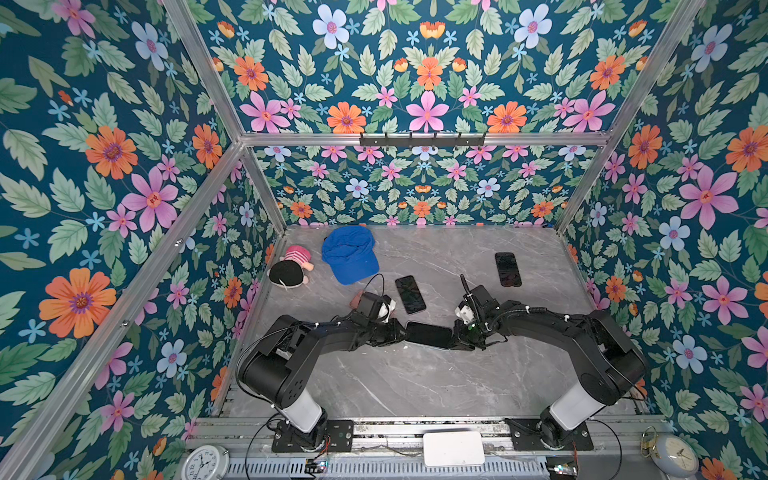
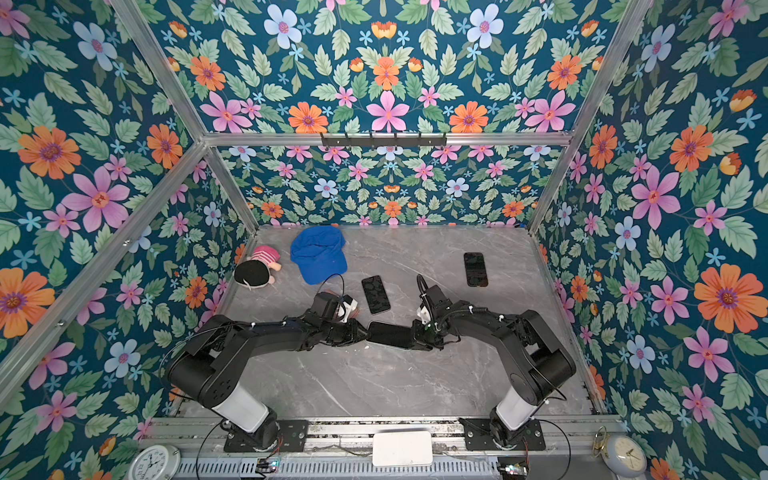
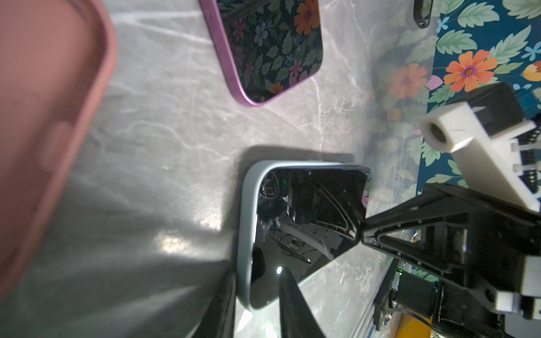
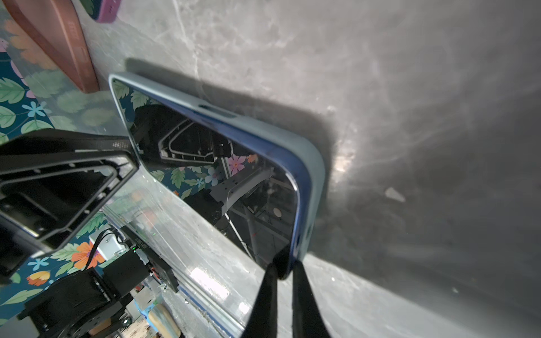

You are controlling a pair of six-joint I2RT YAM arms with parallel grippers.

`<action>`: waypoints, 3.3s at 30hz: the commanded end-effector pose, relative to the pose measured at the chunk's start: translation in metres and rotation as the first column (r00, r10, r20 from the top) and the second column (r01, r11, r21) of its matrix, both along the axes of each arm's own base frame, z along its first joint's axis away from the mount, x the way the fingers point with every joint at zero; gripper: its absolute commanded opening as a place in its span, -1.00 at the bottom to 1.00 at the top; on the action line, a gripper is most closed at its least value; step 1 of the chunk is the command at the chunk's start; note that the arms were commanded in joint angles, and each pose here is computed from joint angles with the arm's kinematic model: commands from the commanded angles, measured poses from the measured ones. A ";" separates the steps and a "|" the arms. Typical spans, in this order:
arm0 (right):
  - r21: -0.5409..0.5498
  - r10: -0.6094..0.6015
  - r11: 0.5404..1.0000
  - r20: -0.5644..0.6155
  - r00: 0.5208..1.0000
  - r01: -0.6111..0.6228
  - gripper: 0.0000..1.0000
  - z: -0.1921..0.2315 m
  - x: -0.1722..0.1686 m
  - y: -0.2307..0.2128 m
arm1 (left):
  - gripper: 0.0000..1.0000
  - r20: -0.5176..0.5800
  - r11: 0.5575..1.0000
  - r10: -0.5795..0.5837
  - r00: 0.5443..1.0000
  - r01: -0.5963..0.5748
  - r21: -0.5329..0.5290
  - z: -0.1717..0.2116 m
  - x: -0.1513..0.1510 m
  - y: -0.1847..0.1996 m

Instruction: Put the phone into the phone case

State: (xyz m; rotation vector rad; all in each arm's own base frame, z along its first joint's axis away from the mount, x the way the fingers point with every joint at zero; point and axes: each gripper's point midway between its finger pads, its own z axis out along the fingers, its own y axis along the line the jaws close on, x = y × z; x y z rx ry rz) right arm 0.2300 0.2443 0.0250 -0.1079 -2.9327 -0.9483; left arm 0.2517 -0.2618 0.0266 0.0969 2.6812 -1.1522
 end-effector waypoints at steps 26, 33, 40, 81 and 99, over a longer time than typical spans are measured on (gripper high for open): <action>-0.102 0.332 0.943 0.306 0.892 -0.316 0.26 0.045 0.093 0.012 | 0.05 -0.033 0.992 -0.107 0.994 0.104 -0.078 0.018 -0.039 -0.018; -0.070 0.352 0.936 0.239 0.905 -0.346 0.27 0.022 0.084 0.012 | 0.04 -0.030 0.987 -0.129 0.991 0.125 -0.097 0.013 -0.033 -0.032; -0.031 0.342 0.939 0.170 0.924 -0.342 0.22 0.011 0.056 0.005 | -0.10 -0.043 0.984 -0.151 0.988 0.147 -0.099 0.006 -0.027 -0.040; -0.037 -0.102 0.994 0.074 0.992 0.105 0.00 0.027 -0.018 -0.021 | -0.51 -0.286 0.976 -0.217 0.933 0.206 -0.069 0.021 -0.055 -0.072; -0.011 -0.089 0.996 0.070 0.994 0.090 0.00 0.017 -0.022 -0.018 | -0.55 -0.329 0.975 -0.211 0.920 0.221 -0.009 0.004 -0.063 -0.074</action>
